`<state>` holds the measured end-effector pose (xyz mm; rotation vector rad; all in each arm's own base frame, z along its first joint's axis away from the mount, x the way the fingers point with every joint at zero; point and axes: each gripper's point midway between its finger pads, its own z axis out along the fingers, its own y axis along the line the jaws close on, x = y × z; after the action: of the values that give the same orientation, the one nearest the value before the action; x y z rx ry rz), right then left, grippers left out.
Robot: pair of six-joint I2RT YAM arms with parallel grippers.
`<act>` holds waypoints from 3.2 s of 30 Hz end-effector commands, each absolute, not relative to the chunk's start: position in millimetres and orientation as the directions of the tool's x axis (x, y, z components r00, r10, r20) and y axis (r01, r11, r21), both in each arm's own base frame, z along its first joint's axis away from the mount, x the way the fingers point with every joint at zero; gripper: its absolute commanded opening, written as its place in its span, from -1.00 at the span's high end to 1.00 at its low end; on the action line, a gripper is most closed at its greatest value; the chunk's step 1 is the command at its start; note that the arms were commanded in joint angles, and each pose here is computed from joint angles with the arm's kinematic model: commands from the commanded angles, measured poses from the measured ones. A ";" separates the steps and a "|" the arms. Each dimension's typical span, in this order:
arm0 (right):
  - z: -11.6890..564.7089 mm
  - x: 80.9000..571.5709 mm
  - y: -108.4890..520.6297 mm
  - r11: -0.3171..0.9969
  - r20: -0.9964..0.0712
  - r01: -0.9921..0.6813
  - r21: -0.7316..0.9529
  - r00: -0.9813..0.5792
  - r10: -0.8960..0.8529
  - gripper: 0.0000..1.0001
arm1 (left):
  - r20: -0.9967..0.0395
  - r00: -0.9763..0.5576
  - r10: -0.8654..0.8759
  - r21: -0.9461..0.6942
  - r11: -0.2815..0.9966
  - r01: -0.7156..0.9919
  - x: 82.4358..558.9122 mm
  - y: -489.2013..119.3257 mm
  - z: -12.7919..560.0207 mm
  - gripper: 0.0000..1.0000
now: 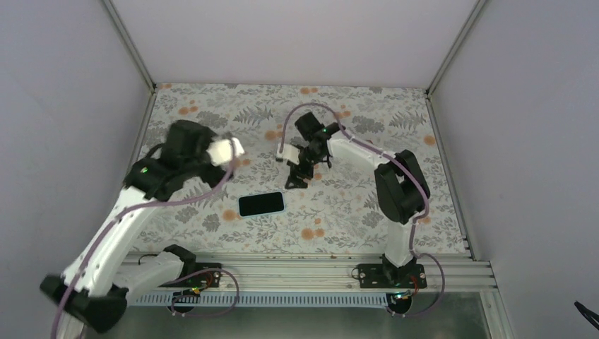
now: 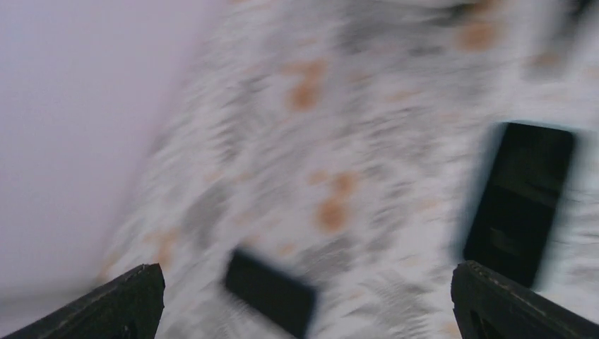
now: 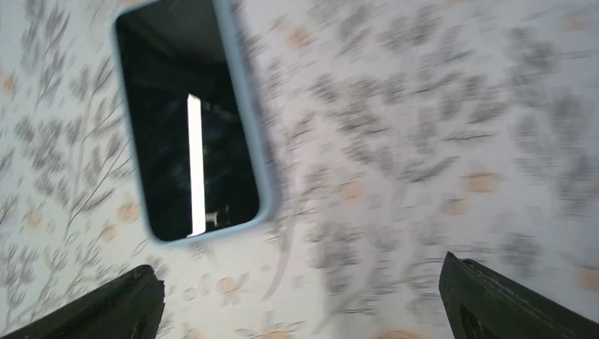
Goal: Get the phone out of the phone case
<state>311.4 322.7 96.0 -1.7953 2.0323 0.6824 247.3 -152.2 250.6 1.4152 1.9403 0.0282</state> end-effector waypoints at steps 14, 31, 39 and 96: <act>42.2 246.8 376.3 -0.223 -0.443 -0.971 -0.083 0.236 -0.865 -1.00 | -0.688 -0.478 0.547 0.531 0.827 0.183 343.9 19.5 244.3 -1.00; 18.9 213.1 368.9 -0.202 -0.370 -0.950 0.237 0.104 -0.923 -0.99 | -0.645 -0.544 0.537 0.452 0.842 0.296 347.6 9.5 202.6 -1.00; 30.2 201.3 370.1 -0.170 -0.351 -0.922 0.348 0.040 -0.935 -1.00 | -0.636 -0.560 0.532 0.436 0.846 0.308 343.9 8.4 191.3 -1.00; 150.4 312.3 410.5 0.115 -0.498 -0.902 -0.417 0.120 -0.859 0.19 | -0.539 -0.786 0.302 -0.733 0.293 0.614 317.7 -154.6 157.1 -0.73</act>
<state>296.0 391.5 121.2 -1.8020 1.7847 0.0540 315.3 -145.8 132.9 0.8261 2.4106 -1.3603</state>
